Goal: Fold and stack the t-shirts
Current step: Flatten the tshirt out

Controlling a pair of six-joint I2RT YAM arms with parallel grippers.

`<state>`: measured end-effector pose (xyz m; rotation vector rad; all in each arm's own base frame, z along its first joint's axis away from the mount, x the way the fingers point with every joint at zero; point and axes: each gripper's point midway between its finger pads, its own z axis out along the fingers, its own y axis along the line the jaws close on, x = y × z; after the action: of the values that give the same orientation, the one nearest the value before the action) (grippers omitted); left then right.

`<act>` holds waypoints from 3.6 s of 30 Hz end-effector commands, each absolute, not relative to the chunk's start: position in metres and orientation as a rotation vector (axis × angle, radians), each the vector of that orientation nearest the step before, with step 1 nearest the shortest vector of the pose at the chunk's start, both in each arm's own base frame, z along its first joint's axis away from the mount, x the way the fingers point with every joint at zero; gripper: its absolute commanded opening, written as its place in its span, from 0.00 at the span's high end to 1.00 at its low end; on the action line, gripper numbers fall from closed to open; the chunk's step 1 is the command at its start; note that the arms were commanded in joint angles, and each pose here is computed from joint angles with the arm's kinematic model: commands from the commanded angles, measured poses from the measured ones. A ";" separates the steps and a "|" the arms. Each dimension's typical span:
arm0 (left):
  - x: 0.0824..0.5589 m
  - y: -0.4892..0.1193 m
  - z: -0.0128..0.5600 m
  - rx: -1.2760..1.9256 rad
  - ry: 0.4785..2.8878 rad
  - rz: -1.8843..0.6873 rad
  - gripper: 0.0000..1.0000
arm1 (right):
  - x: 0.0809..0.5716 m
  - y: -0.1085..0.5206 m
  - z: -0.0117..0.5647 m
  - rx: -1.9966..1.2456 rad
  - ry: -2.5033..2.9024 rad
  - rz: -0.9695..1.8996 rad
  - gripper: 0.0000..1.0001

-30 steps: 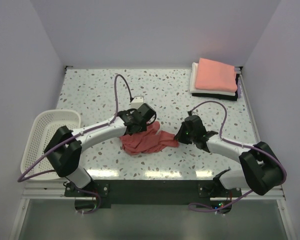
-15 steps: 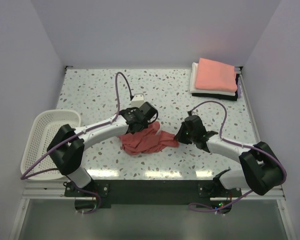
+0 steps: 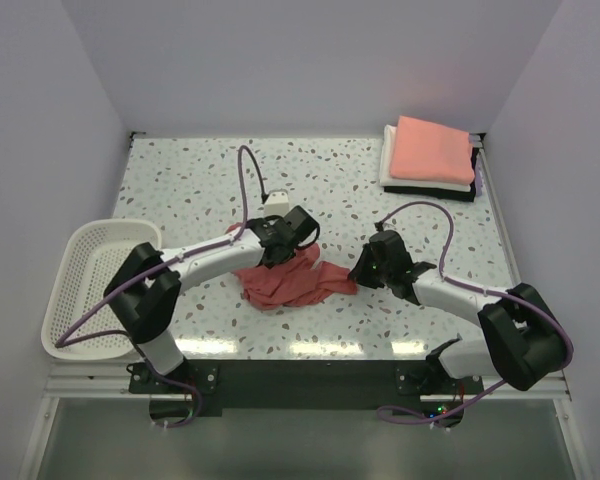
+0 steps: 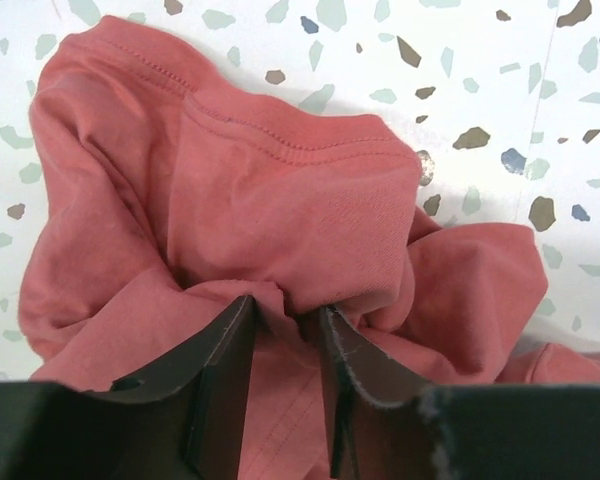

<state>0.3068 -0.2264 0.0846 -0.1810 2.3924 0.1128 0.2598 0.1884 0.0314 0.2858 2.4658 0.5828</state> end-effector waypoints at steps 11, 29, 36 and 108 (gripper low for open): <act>0.282 -0.192 0.121 -0.274 2.319 0.055 0.89 | 0.267 0.186 0.047 0.284 2.400 0.581 0.92; 0.299 -0.083 0.310 -0.475 1.892 -0.046 1.00 | 0.309 0.147 0.189 0.273 2.162 0.383 1.00; 0.274 -0.048 0.412 -0.549 1.630 -0.142 1.00 | 0.329 0.099 0.287 0.367 1.974 0.354 1.00; 0.272 -0.046 0.121 -0.766 2.021 -0.545 0.44 | 0.291 0.046 0.069 0.831 2.155 0.515 0.55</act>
<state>0.2727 -0.0589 0.1064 -0.7301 2.0880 -0.5988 0.2759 0.0457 0.0309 0.9398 2.2776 0.4660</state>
